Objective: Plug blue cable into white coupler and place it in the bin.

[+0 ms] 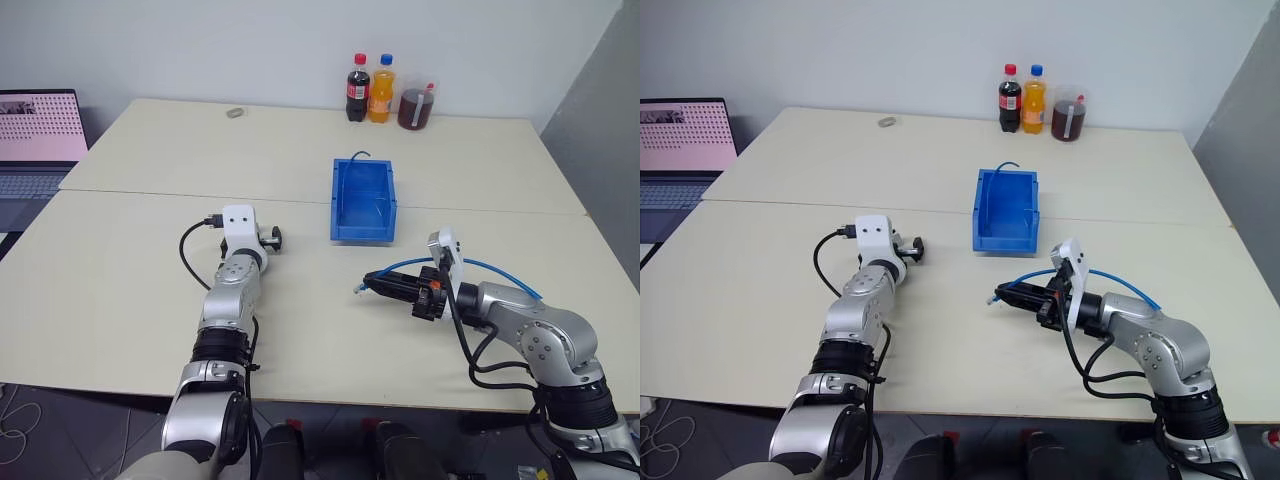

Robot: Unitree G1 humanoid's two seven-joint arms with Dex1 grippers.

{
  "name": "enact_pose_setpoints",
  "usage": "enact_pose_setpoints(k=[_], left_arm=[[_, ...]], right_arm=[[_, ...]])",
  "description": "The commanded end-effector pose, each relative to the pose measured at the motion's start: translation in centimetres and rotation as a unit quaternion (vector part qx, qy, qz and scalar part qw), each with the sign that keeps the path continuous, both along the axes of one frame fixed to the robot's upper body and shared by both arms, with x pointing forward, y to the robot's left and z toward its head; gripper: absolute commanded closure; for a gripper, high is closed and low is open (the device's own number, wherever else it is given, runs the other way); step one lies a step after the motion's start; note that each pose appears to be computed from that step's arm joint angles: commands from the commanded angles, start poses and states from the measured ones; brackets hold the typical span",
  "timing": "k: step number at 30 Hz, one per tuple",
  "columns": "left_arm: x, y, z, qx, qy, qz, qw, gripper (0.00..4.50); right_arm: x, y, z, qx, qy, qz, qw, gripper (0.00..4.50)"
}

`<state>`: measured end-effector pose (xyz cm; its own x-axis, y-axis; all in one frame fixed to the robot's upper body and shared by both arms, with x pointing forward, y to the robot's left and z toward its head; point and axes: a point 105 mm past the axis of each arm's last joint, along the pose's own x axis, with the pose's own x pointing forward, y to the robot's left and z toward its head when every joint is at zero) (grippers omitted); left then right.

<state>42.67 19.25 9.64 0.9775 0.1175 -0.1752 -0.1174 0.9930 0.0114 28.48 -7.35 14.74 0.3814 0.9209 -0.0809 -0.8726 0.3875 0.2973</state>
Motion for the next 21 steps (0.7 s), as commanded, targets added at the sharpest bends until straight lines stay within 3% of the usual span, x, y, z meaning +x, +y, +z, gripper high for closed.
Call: enact_pose_setpoints(k=[1, 6, 16, 21], left_arm=[[0.63, 0.24, 1.79, -0.007, -0.029, 0.009, 1.0, 0.4], [0.88, 0.33, 1.75, -0.009, -0.028, 0.01, 1.0, 1.25], [0.96, 0.32, 1.45, -0.009, -0.027, 0.01, 1.0, 3.42], [0.64, 0.25, 1.15, -0.005, -0.023, 0.004, 1.0, 3.57]], right_arm=[[-0.12, -0.09, 1.33, 0.009, -0.029, 0.001, 1.0, 4.45], [-0.13, -0.12, 1.3, 0.008, -0.029, 0.0, 1.0, 4.45], [-0.16, -0.22, 1.32, 0.007, -0.029, -0.001, 1.0, 4.45], [-0.18, -0.24, 1.32, 0.006, -0.029, -0.002, 1.0, 4.45]])
